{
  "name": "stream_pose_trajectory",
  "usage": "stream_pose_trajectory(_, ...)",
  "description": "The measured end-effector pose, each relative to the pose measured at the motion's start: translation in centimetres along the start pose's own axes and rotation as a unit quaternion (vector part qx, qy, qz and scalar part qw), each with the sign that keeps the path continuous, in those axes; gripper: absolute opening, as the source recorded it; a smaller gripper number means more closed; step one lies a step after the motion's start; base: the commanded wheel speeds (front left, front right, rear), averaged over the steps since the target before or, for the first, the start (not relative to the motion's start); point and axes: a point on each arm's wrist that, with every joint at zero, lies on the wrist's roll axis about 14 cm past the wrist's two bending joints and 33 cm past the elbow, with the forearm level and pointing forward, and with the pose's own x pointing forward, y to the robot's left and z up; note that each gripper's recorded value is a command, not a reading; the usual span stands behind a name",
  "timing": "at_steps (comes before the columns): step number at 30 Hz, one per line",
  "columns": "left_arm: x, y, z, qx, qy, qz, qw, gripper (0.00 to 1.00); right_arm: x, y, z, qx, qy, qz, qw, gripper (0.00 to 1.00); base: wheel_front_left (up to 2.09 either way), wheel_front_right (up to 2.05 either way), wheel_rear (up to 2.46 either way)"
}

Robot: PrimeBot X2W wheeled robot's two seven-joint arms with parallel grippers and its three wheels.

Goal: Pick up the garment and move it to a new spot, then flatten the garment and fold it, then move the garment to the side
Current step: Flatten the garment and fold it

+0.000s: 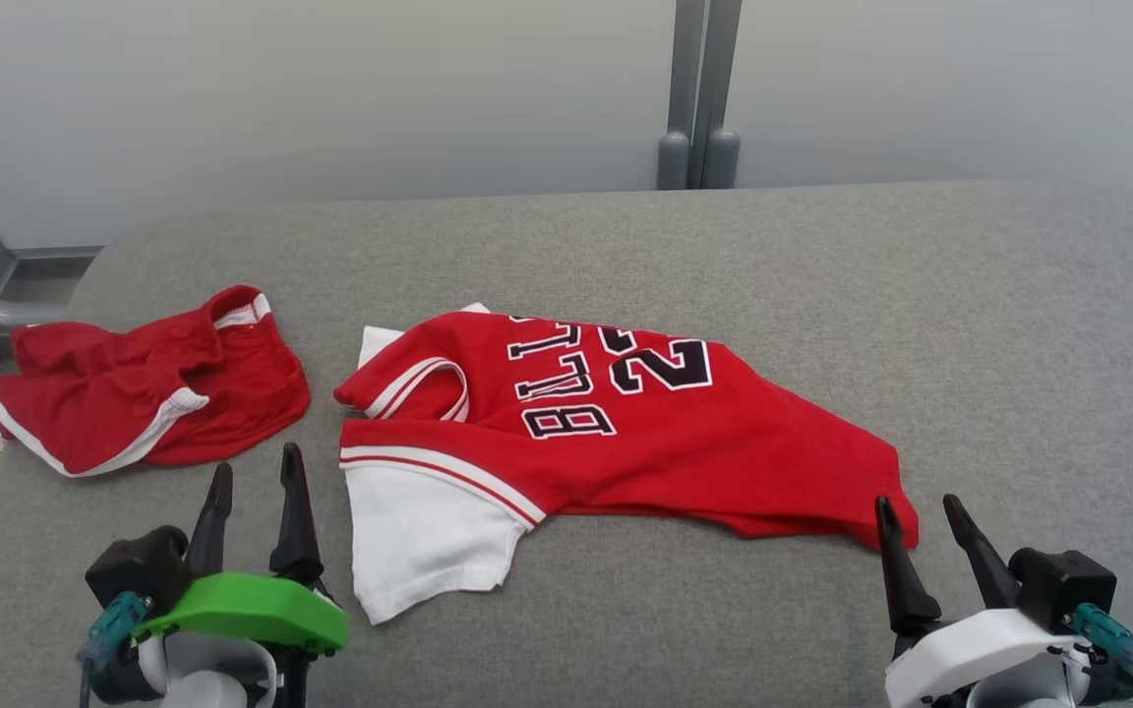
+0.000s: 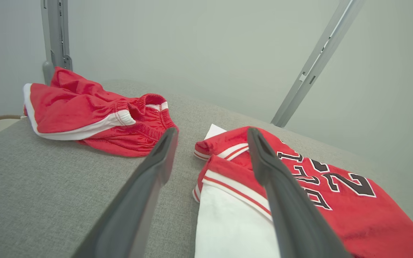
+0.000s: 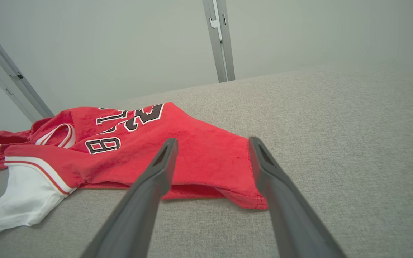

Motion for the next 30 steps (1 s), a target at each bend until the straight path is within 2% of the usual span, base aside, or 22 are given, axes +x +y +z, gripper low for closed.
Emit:
stream_pose_trajectory(10,-3.6,-1.0,0.1,0.044,-0.012,-0.034,0.998,1.0,0.1,0.5,1.1,-0.006,-0.019,0.008,1.0,1.0,0.0,0.0,0.0)
stream_pose_trajectory(23,-8.3,1.1,-3.4,0.083,0.057,-0.017,0.995,1.0,-1.1,0.1,0.1,-0.028,0.005,0.004,1.0,1.0,0.0,0.0,0.0)
stream_pose_trajectory(30,-8.8,1.4,-3.9,0.085,0.073,-0.011,0.994,1.0,-1.6,-0.1,-0.9,-0.033,0.026,0.002,0.999,1.0,0.0,0.0,0.0)
